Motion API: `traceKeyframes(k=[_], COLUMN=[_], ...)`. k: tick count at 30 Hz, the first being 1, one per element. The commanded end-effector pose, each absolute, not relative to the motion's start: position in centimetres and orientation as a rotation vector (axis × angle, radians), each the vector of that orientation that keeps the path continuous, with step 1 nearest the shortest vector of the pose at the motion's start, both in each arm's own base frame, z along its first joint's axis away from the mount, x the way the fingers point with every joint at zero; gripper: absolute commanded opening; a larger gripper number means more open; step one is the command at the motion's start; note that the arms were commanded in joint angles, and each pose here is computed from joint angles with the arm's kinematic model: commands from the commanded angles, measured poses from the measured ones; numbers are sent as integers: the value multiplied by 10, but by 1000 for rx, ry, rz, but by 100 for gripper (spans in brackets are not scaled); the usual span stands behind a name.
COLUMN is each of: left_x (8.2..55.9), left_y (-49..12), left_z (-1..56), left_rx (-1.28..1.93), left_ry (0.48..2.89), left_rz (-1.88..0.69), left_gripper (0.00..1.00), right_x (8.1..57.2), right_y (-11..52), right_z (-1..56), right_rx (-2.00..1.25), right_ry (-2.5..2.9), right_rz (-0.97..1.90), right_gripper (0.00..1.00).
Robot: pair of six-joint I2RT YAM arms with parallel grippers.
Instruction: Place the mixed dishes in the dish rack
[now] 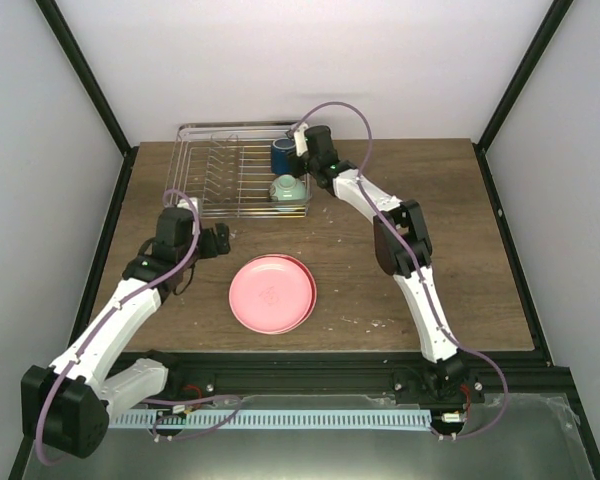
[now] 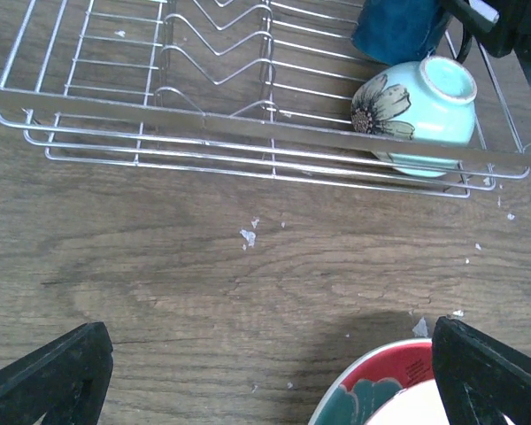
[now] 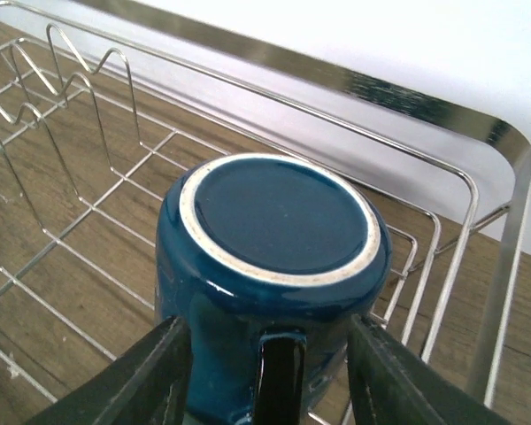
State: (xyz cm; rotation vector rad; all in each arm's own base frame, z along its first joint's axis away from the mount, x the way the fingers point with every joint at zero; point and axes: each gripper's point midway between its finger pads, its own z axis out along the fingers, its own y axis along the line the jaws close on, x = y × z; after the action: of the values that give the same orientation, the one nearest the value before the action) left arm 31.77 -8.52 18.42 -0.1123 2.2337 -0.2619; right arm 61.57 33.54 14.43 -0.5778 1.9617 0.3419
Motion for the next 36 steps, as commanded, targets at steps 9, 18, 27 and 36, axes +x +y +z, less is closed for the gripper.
traceKeyframes(k=[9,18,27,36], left_x=[288,258,238,235], left_y=[-101,-121,-109,-111], left_z=[144,129,125,118], left_rx=[-82,-25,-41,-21], left_ry=[2297,2367,2369,2371], left_rz=[-348,-340,-323,-330], left_gripper=[100,100,100,100], right_x=[582,524,418,319], right_y=[314,293,265,264], right_z=[236,243,204,153], right_rx=[-552,-493,-412,-483], right_ry=[1851,1914,2165,2391], right_rz=[215,113,281,326], right_gripper=[83,80,76,80])
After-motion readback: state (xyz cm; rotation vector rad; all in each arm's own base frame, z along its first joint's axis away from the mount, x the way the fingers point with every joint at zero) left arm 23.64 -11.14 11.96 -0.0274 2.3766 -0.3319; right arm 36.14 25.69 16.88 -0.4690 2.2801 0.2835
